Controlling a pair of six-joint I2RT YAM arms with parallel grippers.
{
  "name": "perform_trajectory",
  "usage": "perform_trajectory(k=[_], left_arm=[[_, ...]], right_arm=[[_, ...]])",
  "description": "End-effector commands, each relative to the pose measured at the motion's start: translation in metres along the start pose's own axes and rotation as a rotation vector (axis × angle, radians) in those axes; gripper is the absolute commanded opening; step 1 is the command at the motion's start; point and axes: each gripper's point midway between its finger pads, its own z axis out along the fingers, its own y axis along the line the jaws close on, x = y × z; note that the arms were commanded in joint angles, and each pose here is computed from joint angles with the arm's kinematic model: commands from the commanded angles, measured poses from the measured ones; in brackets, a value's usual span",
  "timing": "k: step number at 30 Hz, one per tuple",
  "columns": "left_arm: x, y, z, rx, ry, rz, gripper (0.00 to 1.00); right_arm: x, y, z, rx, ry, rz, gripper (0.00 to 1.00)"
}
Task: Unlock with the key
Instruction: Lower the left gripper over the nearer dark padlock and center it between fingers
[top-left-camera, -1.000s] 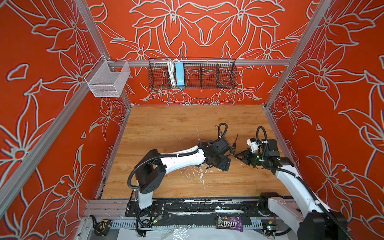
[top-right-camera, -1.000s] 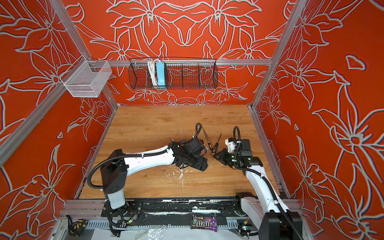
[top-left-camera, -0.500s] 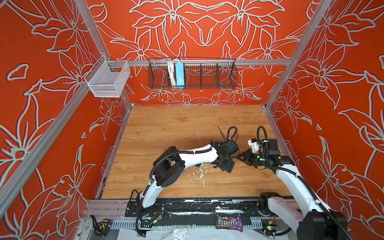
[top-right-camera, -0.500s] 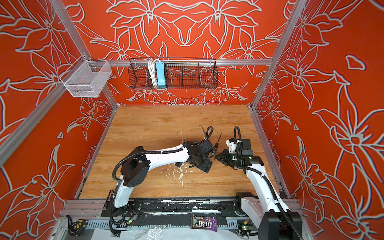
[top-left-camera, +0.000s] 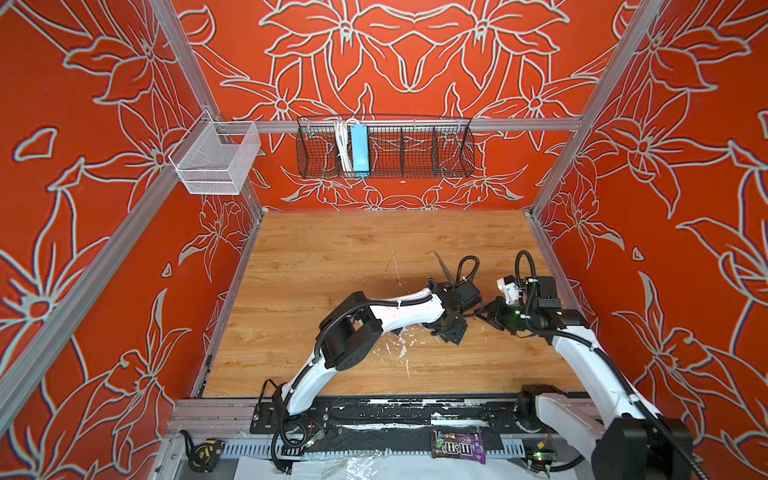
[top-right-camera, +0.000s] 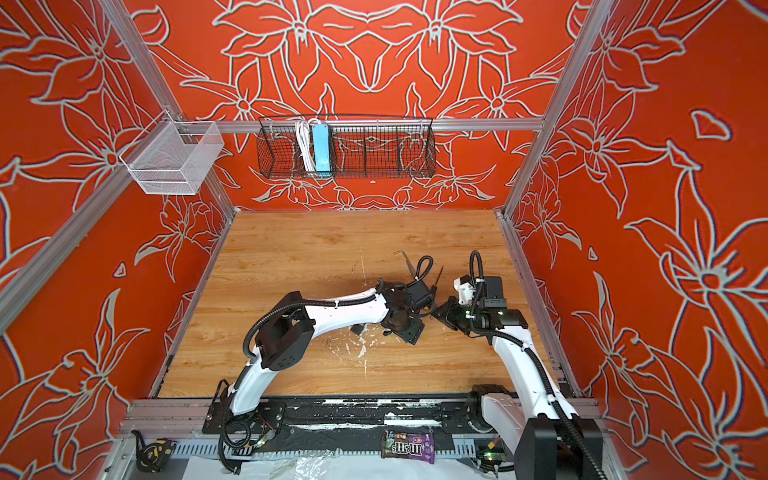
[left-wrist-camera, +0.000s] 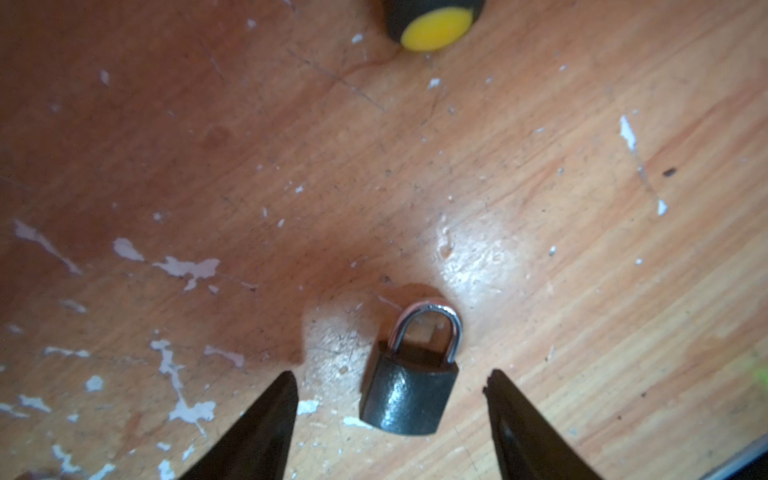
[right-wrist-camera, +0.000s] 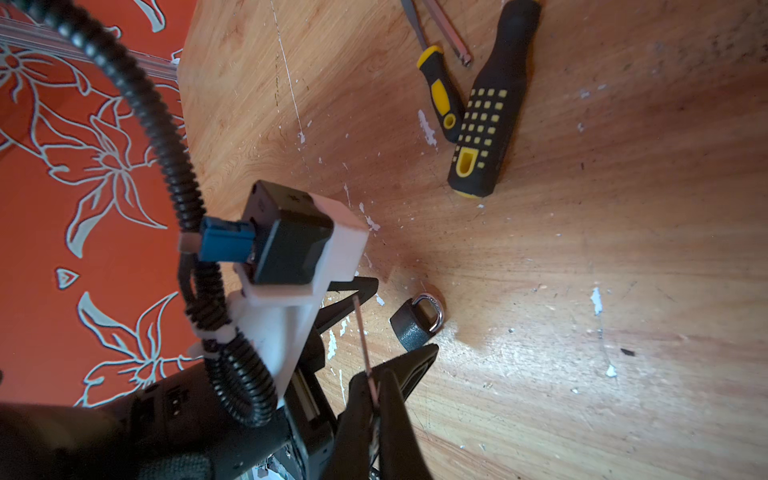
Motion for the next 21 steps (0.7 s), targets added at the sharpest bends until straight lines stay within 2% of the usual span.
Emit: perform_trajectory(k=[1,6,12,16,21], left_arm=[[0.01,0.003,0.009,-0.027,0.048,0.022,0.71],[0.014,-0.004,0.012,0.012,0.073,0.039,0.66],[0.015,0.009,0.016,-0.065,0.083,0.015,0.61],[0.019,0.025,0.013,-0.136,0.085,-0.059,0.56],[0.028,0.043,0.009,-0.17,0.114,-0.215,0.49]], right_arm=[[-0.003,0.004,-0.003,-0.003,0.0,-0.018,0.0],[-0.002,0.004,-0.002,-0.007,0.004,-0.024,0.0],[0.0,0.004,0.0,-0.015,0.018,-0.029,0.0],[-0.001,0.006,0.0,-0.024,0.023,-0.035,0.0],[0.002,0.008,0.004,-0.037,0.051,-0.046,0.0]])
